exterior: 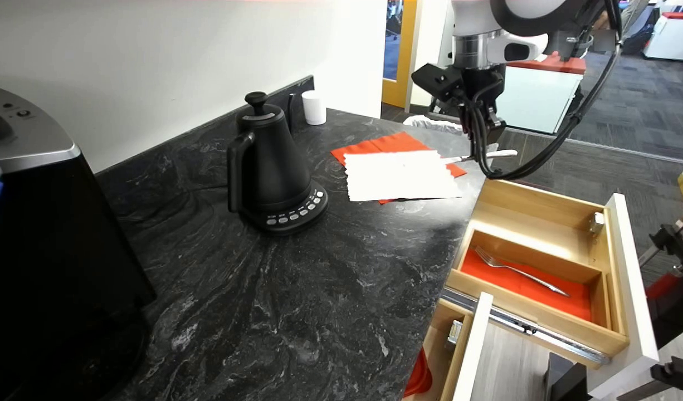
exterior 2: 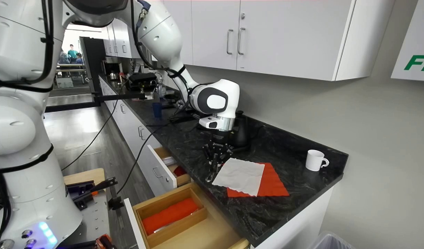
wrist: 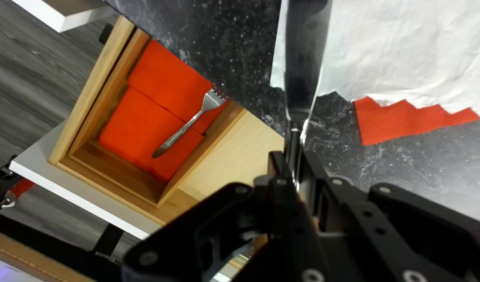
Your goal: Put the fork and knife inside the box in the drawer
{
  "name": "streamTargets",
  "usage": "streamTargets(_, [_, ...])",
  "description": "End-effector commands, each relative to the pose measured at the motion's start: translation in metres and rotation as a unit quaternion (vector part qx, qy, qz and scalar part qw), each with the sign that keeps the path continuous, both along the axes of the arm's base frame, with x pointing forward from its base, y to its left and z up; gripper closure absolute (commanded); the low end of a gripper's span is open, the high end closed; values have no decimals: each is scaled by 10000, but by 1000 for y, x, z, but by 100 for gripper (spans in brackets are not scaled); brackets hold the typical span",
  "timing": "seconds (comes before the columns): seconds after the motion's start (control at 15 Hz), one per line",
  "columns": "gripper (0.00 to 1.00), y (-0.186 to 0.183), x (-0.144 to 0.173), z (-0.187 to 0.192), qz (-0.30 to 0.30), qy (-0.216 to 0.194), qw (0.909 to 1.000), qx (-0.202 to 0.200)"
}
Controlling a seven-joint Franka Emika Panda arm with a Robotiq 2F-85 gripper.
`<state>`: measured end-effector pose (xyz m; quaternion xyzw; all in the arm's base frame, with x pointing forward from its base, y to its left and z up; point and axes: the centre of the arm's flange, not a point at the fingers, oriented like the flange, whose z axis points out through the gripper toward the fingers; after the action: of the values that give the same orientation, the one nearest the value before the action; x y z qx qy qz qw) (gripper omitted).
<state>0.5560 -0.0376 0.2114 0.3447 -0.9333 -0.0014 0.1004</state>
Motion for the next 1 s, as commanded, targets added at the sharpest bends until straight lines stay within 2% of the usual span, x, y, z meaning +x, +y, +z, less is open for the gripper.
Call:
streamTargets(0.0, [95, 0, -34, 10, -325, -76, 9994, 75])
streamTargets(0.67, [95, -15, -104, -9, -1169, 123, 9930, 103])
streamTargets(0.93, [95, -25, -125, -23, -1503, 367, 9879, 107])
